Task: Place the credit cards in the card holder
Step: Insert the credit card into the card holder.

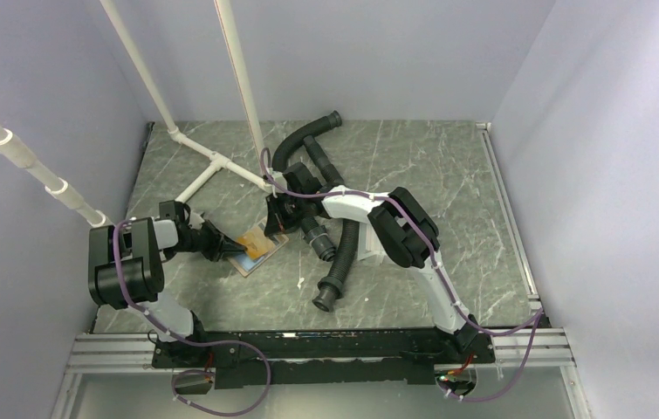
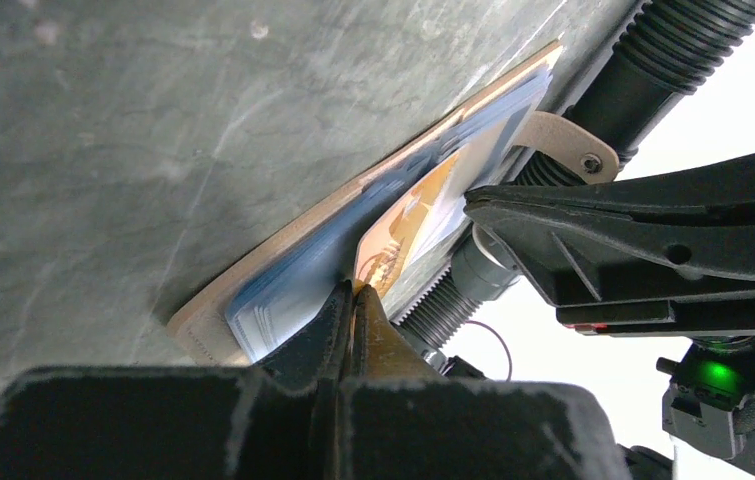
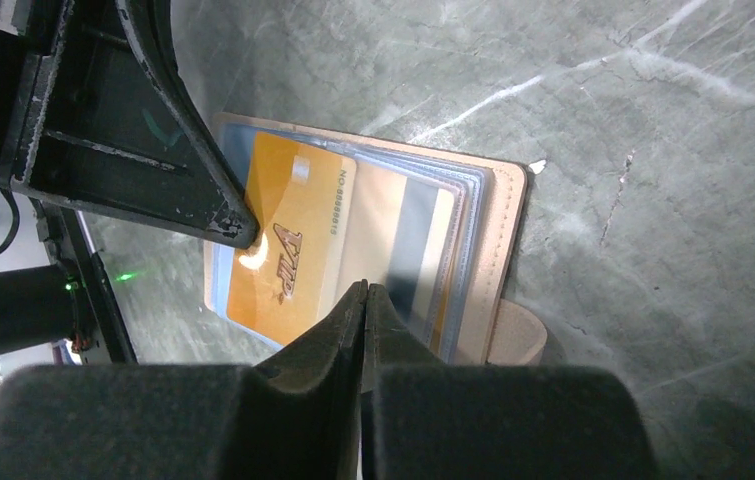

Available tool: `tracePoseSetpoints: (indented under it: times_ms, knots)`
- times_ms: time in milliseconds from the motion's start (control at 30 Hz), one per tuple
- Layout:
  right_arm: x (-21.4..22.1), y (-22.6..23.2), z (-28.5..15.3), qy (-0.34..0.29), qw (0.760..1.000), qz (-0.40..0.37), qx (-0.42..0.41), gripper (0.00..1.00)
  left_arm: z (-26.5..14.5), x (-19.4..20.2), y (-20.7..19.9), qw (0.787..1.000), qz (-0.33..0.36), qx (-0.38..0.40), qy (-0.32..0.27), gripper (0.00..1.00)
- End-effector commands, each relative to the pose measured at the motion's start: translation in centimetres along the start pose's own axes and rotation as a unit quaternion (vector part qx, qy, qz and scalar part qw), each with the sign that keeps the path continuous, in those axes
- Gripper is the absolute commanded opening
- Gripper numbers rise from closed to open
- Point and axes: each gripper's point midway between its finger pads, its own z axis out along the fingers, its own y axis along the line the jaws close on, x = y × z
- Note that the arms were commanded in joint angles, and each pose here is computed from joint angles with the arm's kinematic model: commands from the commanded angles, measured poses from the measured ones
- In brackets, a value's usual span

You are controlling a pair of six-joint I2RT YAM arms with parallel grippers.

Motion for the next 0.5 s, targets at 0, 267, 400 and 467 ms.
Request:
tracePoseSetpoints:
  times_ms: [0,267,400,467]
  knots:
    - [-0.2,-1.5,-1.0,-0.005,0.998,-0.009,0.056,0.06,0.4,-1.1,0.3,0.999,-0.014,0.000,-0.030,0.00]
    - [-1.3,-2.5,-2.8,-0.009,0.993,-0.037,0.112,0.31,0.5,-1.1,0.6,1.000,0.000,-0.005,-0.028,0.00]
    - [-0.4,-2.7,-1.7,0.005,0.995,-0.025,0.092,0.31,0.6,-0.9,0.4,1.000,0.001,0.005,-0.020,0.00]
    - [0.1,-2.6,-1.1,0.006,0.997,-0.016,0.081,0.26,0.6,-1.0,0.0,1.000,0.000,0.016,-0.022,0.00]
